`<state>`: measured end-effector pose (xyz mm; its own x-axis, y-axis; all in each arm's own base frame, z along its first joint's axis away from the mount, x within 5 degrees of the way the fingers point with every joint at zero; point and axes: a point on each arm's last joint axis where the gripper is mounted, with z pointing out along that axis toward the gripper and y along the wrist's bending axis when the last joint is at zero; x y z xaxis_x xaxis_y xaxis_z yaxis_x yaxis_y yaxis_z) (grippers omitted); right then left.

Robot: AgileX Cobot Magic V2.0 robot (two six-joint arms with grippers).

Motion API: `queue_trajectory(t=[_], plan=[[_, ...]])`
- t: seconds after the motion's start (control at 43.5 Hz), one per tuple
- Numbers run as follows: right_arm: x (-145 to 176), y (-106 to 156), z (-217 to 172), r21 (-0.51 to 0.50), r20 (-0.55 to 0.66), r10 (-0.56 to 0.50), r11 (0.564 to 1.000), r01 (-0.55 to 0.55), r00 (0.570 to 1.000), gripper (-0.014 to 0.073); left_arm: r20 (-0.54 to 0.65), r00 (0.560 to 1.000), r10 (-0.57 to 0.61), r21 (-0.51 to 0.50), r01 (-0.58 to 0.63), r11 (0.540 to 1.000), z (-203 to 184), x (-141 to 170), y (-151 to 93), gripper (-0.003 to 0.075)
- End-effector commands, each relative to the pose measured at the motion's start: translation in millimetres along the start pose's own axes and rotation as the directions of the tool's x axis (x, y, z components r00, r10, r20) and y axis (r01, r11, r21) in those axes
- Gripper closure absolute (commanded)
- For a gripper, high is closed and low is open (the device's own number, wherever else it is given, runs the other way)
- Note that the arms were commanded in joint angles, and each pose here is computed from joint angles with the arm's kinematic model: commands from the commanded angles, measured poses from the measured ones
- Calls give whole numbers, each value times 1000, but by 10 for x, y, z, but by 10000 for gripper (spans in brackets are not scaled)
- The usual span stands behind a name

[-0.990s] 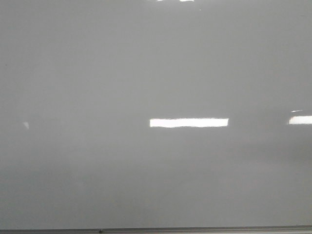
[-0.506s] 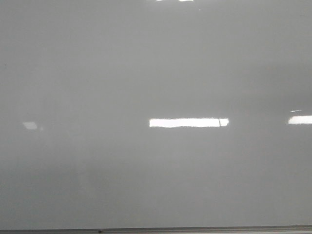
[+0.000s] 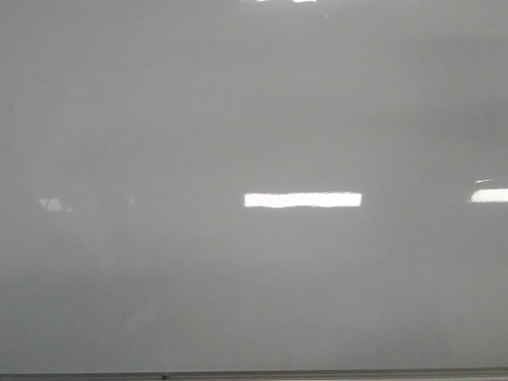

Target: Write number 7 on whiteboard

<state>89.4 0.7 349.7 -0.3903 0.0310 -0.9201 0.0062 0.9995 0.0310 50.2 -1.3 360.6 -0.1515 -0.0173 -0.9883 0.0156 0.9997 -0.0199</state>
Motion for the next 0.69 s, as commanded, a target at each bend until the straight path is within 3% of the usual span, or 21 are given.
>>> queue_trajectory(t=[0.0,0.506,0.598,0.667], plan=[[-131,24,102,-15,4,-20,1000,20,1000,662,-18,1000,-8,4,8,1000,164,-113,-4,741],[-28,59,571,-27,-171,-34,999,30,985,641,-272,962,-9,-2,9,1000,711,69,1,734],[-39,62,623,-27,-168,-34,999,30,985,531,-333,943,-10,-4,9,1000,811,126,2,631],[-38,64,653,-28,-172,-39,999,34,984,377,-369,929,-10,-5,9,1000,887,163,3,480]])
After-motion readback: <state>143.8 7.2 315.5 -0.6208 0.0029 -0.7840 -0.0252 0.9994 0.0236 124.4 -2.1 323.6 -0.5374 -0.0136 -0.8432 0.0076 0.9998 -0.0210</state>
